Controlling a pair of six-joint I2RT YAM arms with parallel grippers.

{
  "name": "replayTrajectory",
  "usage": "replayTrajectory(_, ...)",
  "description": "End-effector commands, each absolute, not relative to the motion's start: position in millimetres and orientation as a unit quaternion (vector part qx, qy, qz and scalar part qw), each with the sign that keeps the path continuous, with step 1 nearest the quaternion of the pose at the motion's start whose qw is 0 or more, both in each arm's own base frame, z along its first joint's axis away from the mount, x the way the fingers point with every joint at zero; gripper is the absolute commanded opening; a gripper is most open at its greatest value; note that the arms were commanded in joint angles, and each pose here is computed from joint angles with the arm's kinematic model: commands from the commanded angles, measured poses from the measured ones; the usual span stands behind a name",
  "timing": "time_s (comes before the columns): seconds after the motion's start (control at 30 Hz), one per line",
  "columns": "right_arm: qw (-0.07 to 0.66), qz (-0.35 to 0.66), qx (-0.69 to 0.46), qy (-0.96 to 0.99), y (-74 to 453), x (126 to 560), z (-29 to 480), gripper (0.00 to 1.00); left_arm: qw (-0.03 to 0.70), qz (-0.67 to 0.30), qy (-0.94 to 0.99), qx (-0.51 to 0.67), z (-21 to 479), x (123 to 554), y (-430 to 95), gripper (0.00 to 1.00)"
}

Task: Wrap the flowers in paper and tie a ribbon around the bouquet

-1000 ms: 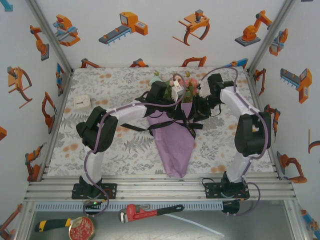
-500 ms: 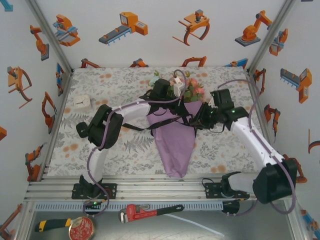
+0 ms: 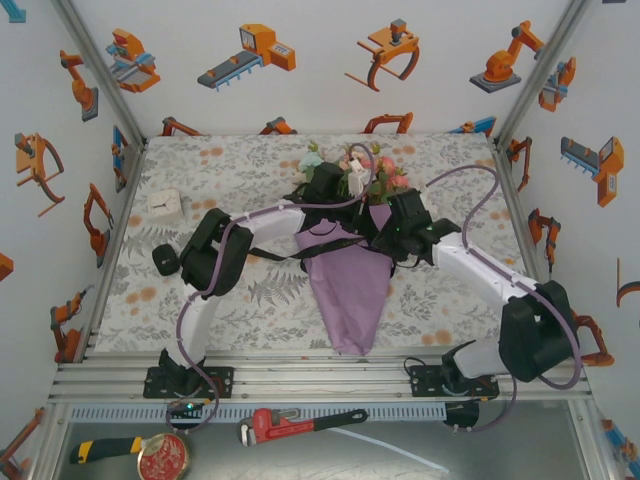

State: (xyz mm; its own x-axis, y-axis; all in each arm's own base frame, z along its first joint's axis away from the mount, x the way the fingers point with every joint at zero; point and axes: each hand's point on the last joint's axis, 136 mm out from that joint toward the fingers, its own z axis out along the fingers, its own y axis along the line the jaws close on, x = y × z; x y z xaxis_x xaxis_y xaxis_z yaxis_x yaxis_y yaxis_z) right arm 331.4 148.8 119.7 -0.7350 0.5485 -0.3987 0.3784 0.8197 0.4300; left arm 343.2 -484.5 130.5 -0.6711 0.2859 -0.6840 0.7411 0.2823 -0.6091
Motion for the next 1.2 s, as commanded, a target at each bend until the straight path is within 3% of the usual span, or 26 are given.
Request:
replayTrajectory(0.0,0.308,0.115,0.275,0.904,132,348,131,0.39,0.232,-0.505,0.762,0.332,136,346,-491,0.00)
replayTrajectory(0.2,0.318,0.113,0.262,0.904,137,361,123,0.38,0.228,-0.508,0.763,0.328,134,347,-493,0.00)
replayTrajectory(0.37,0.314,0.111,0.246,0.910,142,366,118,0.17,0.225,-0.506,0.766,0.327,132,347,-492,0.00)
replayTrajectory(0.47,0.320,0.108,0.232,0.912,141,364,124,0.00,0.224,-0.503,0.768,0.327,130,347,-491,0.00)
replayTrajectory(0.63,0.304,0.162,0.165,0.924,158,344,153,0.00,0.228,-0.496,0.772,0.324,129,352,-488,0.00)
replayTrajectory(0.83,0.315,0.303,-0.017,0.899,192,288,230,0.00,0.229,-0.493,0.775,0.324,127,354,-484,0.00)
replayTrajectory(1.03,0.366,0.273,0.065,0.887,137,279,238,0.00,0.226,-0.489,0.778,0.323,124,351,-481,0.00)
replayTrajectory(1.17,0.404,0.197,0.122,0.885,96,275,239,0.00,0.228,-0.482,0.780,0.327,121,349,-476,0.02)
